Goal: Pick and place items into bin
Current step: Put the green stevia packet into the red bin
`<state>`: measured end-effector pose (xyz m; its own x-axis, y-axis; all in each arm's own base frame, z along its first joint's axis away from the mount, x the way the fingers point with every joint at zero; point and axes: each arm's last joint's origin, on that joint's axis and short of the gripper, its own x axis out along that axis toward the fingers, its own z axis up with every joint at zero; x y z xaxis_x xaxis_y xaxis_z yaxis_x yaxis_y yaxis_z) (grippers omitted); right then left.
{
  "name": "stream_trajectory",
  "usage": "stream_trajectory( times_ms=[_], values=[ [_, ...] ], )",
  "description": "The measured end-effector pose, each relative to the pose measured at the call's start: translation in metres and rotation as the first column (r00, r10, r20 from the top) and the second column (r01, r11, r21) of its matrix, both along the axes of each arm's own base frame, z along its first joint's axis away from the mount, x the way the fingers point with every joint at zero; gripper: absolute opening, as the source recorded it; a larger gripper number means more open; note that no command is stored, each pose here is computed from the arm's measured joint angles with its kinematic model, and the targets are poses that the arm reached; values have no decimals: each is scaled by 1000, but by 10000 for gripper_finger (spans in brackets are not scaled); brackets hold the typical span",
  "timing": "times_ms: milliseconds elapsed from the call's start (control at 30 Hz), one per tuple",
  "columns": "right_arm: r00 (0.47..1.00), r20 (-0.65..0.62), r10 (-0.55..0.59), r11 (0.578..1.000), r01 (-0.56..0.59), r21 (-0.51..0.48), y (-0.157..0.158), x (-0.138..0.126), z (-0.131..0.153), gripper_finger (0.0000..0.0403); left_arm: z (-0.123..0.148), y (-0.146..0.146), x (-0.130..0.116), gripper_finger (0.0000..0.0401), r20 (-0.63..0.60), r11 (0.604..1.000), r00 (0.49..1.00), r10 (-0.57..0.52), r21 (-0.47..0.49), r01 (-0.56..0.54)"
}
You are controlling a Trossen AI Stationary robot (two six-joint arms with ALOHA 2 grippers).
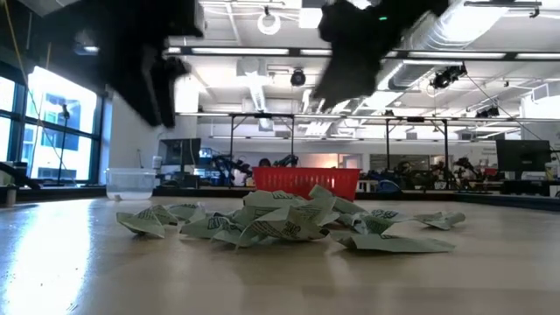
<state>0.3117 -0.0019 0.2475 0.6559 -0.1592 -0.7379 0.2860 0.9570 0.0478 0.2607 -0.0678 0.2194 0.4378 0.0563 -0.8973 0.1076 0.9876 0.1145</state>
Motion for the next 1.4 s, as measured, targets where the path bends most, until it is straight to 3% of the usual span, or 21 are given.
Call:
stream_trajectory(
  times_ms=[67,133,267,467,667,833,967,1100,1233,1400],
  values=[
    [994,-110,6,1000,-10,-30,12,-15,-3,249,-16,3,6,198,62,994,994,-88,-59,92],
    [986,-166,-2,999,-4,-35,24,-26,-4,250,-29,5,6,198,85,990,988,-125,-55,130],
    [982,-182,-45,998,36,-51,46,-39,-3,250,-38,5,14,198,108,987,982,-154,-20,157],
    [984,-108,-139,985,127,-115,65,-42,-2,250,-57,-1,22,198,53,964,966,-254,-67,257],
    [983,-113,-147,986,137,-91,68,-43,-4,250,-67,-1,28,198,55,970,970,-239,-41,241],
    [981,-120,-150,986,141,-87,68,-43,-4,250,-60,3,32,198,55,979,979,-194,69,190],
    [979,-131,-154,985,142,-95,67,-44,-5,250,-46,4,39,198,54,993,994,-93,83,88],
    [977,-136,-162,984,149,-98,65,-44,-5,250,-43,7,46,204,170,995,985,30,84,-45],
    [976,-141,-163,983,149,-105,62,-44,-5,250,-48,8,45,249,210,994,976,54,82,-73],
    [978,-155,-137,984,117,-131,61,-44,-5,250,-56,8,34,316,67,998,998,-13,68,8]
  ],
)
